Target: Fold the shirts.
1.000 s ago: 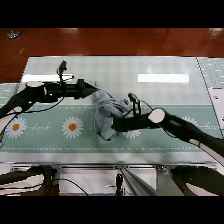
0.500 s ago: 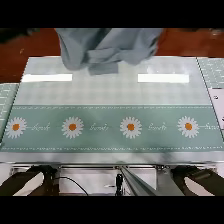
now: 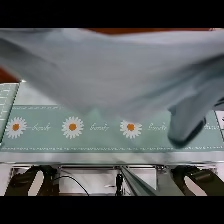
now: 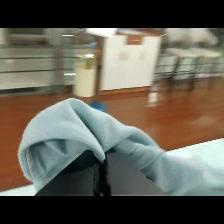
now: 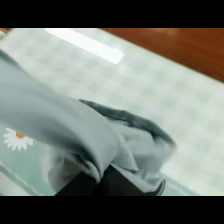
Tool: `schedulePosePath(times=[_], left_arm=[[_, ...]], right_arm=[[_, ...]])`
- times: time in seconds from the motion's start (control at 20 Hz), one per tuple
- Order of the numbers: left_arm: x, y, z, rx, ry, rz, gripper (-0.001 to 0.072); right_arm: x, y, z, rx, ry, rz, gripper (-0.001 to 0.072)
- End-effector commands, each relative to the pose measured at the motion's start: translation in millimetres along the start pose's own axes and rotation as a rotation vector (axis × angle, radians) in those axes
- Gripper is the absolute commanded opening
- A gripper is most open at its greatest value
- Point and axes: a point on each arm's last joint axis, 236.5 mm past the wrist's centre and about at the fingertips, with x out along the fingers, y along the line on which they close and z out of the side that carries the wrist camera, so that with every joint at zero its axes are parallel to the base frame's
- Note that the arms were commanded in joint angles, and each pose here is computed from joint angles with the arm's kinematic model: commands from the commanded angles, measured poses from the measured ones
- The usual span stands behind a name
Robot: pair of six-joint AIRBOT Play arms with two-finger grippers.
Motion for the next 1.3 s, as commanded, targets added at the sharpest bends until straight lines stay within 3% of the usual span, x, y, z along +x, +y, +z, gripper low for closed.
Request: schedulePosePath(times=[0.0, 0.25, 0.4, 0.55, 0.75, 0.95, 1.0, 1.05, 1.1, 1.25], left_arm=[[-50, 6, -26, 0.036, 0.071, 0.165, 0.0021], [-3, 25, -135, -0.172, 0.352, 0.077, 0.0021], [41, 41, -240, -0.352, 0.544, -0.015, 0.0021], [84, 71, -332, -0.457, 0.670, 0.015, 0.0021], [149, 92, -391, -0.474, 0.743, 0.051, 0.0021], [189, 69, -425, -0.525, 0.849, -0.027, 0.0039], [196, 63, -427, -0.540, 0.862, -0.046, 0.0245], [199, 60, -427, -0.548, 0.878, -0.058, 0.0664], [198, 60, -425, -0.550, 0.900, -0.072, 0.0705], [158, 98, -420, -0.583, 1.067, 0.013, 0.0704]], right_arm=[[-2, -5, -43, 0.071, 0.107, -0.037, 0.0034], [86, -21, -125, 0.187, 0.393, 0.032, 0.0034], [159, -50, -157, 0.256, 0.414, 0.006, 0.0034], [229, -83, -171, 0.326, 0.431, -0.035, 0.0034], [311, -138, -176, 0.381, 0.455, -0.125, 0.0034], [364, -174, -169, 0.557, 0.447, -0.104, 0.0036], [370, -179, -164, 0.600, 0.434, -0.085, 0.0162], [373, -184, -159, 0.633, 0.421, -0.069, 0.0507], [369, -192, -154, 0.651, 0.415, -0.067, 0.0626], [315, -234, -163, 0.626, 0.492, -0.123, 0.0625]])
